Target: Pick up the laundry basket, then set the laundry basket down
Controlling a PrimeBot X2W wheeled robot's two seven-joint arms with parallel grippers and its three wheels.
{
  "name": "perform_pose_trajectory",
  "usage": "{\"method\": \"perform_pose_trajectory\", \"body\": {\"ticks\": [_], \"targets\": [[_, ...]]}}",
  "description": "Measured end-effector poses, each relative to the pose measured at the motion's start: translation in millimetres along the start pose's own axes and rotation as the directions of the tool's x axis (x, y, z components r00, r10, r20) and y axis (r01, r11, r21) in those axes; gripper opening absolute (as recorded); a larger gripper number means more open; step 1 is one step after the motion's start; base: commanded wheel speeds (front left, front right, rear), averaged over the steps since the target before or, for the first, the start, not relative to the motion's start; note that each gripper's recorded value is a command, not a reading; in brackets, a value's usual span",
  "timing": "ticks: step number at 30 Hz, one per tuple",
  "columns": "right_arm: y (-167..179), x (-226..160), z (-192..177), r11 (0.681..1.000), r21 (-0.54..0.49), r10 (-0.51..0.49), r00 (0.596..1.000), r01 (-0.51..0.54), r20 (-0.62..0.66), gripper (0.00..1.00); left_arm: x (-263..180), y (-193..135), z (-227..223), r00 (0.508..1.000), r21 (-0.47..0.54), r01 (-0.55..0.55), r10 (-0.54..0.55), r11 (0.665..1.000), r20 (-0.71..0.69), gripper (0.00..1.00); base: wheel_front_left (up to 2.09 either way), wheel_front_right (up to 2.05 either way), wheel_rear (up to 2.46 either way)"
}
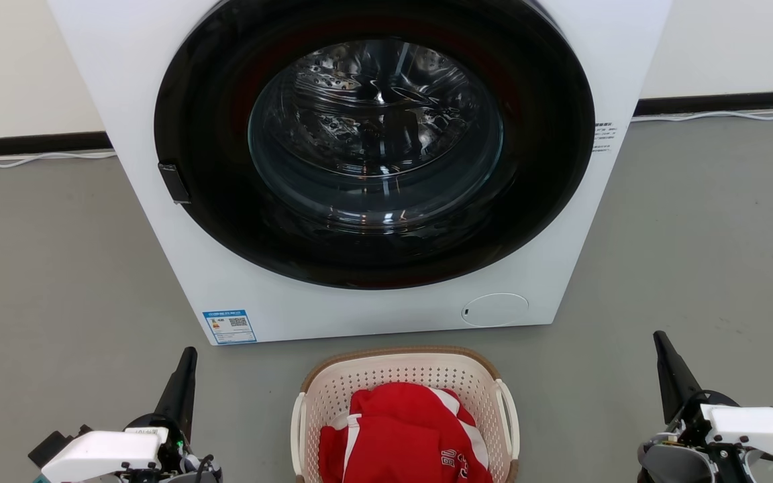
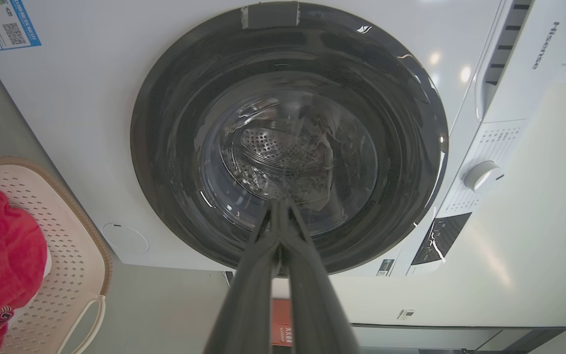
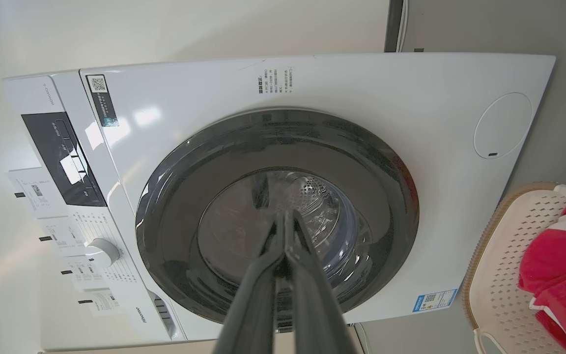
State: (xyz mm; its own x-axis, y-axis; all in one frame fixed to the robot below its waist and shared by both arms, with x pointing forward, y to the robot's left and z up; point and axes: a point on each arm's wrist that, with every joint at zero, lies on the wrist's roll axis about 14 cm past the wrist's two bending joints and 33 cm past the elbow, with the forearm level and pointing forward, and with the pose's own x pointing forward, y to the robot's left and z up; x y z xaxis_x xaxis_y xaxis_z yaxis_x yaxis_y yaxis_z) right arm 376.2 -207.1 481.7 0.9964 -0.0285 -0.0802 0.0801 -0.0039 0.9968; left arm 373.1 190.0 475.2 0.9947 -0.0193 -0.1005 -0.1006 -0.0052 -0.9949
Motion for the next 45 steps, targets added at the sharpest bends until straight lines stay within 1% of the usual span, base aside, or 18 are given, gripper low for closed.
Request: {"method": "perform_pose_trajectory", "body": {"ticks": [26,27,32,45], "targets": [[0,0,0,1.000,0.000,0.000,1.000,0.000,0.000,0.00,0,0,0,1.000,0.000,0.000,0.000,1.000,0.000,0.00,0.00,0.00,0.00],[-2,-1,0,1.000,0.000,-0.007,1.000,0.007,0.000,1.00,-1,2,0,1.000,-0.001,-0.007,0.007,1.000,0.001,1.00,0.00,0.00,0.00],[-31,-15,-2,0.996,0.012,-0.089,0.996,0.089,0.001,1.00,-14,33,-2,0.995,-0.015,-0.099,0.099,0.995,0.005,1.00,0.00,0.00,0.00],[-20,-12,-7,0.998,-0.007,-0.058,0.998,0.058,0.004,1.00,-14,32,-5,0.995,-0.008,-0.095,0.095,0.995,0.019,1.00,0.00,0.00,0.00]]}}
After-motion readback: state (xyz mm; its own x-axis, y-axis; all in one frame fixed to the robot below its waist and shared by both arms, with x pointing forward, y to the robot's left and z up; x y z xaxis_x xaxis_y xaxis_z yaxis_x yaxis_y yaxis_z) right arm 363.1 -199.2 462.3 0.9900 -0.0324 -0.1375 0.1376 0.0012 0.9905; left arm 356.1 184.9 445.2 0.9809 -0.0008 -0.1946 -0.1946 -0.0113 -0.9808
